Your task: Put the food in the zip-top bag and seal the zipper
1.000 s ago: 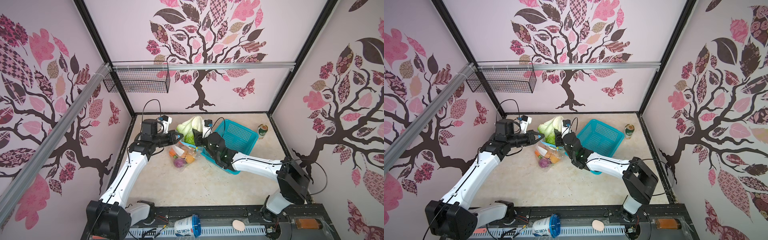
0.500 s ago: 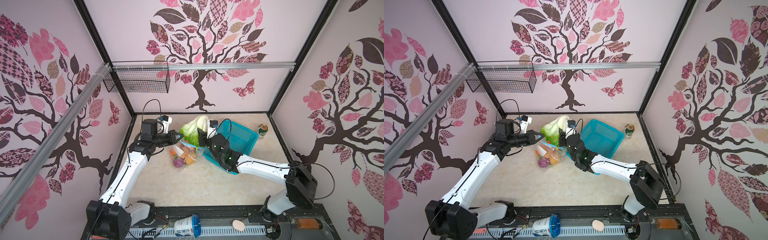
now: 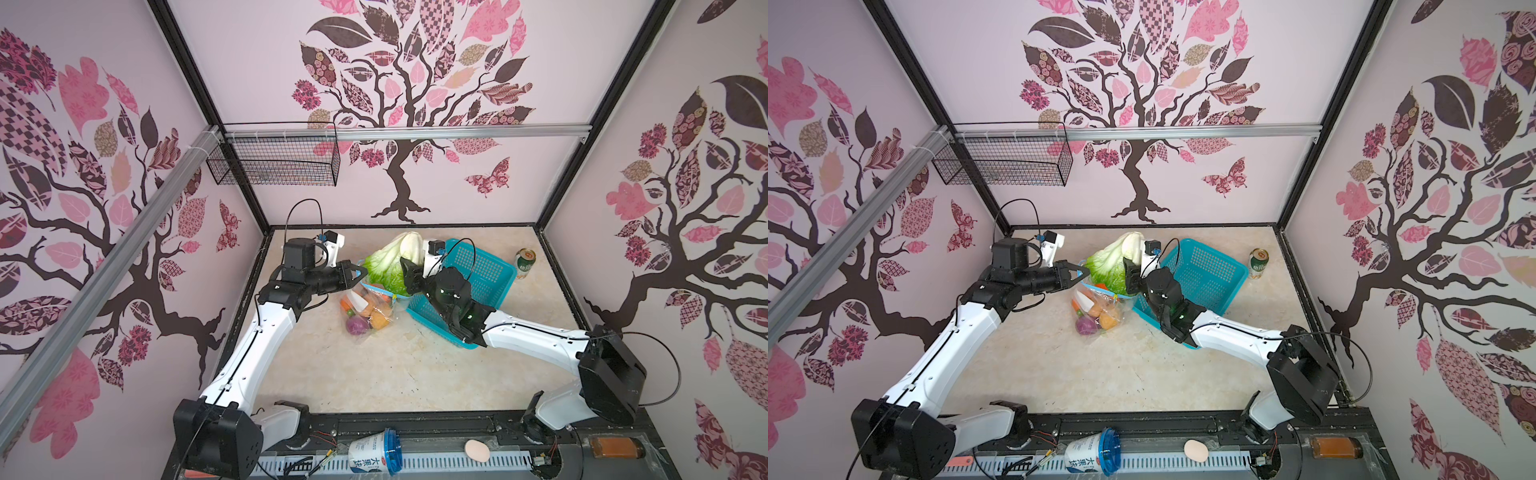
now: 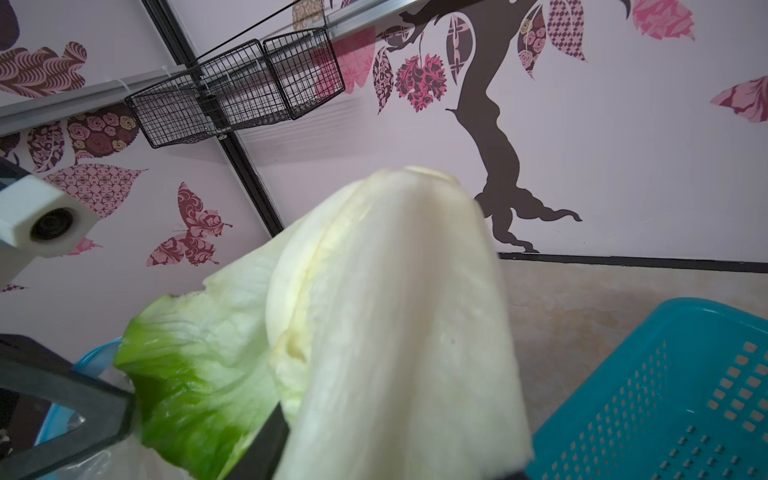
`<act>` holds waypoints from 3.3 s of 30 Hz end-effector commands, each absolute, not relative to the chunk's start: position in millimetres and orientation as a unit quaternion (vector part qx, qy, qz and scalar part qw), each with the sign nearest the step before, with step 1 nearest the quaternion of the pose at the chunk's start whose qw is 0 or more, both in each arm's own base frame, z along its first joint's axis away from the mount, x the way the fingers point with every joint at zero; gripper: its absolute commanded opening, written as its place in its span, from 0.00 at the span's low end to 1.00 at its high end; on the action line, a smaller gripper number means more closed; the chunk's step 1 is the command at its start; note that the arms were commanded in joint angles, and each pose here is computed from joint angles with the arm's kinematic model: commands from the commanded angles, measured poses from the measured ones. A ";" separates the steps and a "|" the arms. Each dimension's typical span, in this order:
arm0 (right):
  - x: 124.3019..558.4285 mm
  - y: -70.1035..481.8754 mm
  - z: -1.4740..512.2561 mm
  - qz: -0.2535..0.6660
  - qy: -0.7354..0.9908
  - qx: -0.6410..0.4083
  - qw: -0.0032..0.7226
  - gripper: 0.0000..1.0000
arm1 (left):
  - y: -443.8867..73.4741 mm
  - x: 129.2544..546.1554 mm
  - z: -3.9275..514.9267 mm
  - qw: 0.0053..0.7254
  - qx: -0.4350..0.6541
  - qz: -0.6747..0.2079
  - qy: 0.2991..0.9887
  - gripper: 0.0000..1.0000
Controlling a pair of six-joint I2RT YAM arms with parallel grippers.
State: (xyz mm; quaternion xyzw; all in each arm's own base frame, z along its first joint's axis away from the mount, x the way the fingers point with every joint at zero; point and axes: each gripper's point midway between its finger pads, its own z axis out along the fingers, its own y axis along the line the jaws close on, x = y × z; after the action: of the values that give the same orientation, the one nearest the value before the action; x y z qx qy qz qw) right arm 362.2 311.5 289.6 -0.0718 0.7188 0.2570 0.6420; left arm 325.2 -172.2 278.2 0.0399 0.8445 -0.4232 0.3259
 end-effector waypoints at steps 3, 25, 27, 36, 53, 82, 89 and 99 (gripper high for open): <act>372.4 299.5 297.9 0.226 0.711 -0.083 0.661 0.39 | -167.3 330.3 286.4 0.350 0.051 -0.419 0.837 0.00; 371.3 320.7 314.6 0.256 0.638 -0.255 0.680 0.35 | -167.8 330.7 289.9 0.356 0.056 -0.424 0.831 0.00; 368.3 329.7 309.8 0.263 0.636 -0.281 0.668 0.35 | -168.7 329.7 293.9 0.362 0.063 -0.427 0.826 0.00; 366.5 383.6 295.7 0.220 0.708 -0.294 0.603 0.38 | -180.7 328.5 297.0 0.356 0.082 -0.452 0.813 0.00; 400.1 413.1 289.0 0.226 0.818 -0.064 0.525 0.41 | -201.4 321.8 294.0 0.342 0.083 -0.480 0.804 0.00; 326.2 409.1 313.3 0.314 0.740 -0.176 0.568 0.69 | -193.7 329.7 309.6 0.353 0.079 -0.496 0.789 0.00; 314.0 388.6 298.0 0.343 0.750 -0.167 0.541 0.71 | -228.2 309.1 306.7 0.318 0.150 -0.500 0.792 0.00; 313.4 358.7 305.6 0.373 0.751 -0.167 0.518 0.87 | -231.6 301.9 302.9 0.317 0.170 -0.503 0.786 0.00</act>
State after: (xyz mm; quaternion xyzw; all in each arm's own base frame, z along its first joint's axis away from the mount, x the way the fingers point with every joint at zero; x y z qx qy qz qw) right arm 330.0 353.8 246.1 -0.1549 0.7998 0.2972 0.4979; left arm 305.3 -227.3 284.1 0.1351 0.8056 -0.4974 0.2922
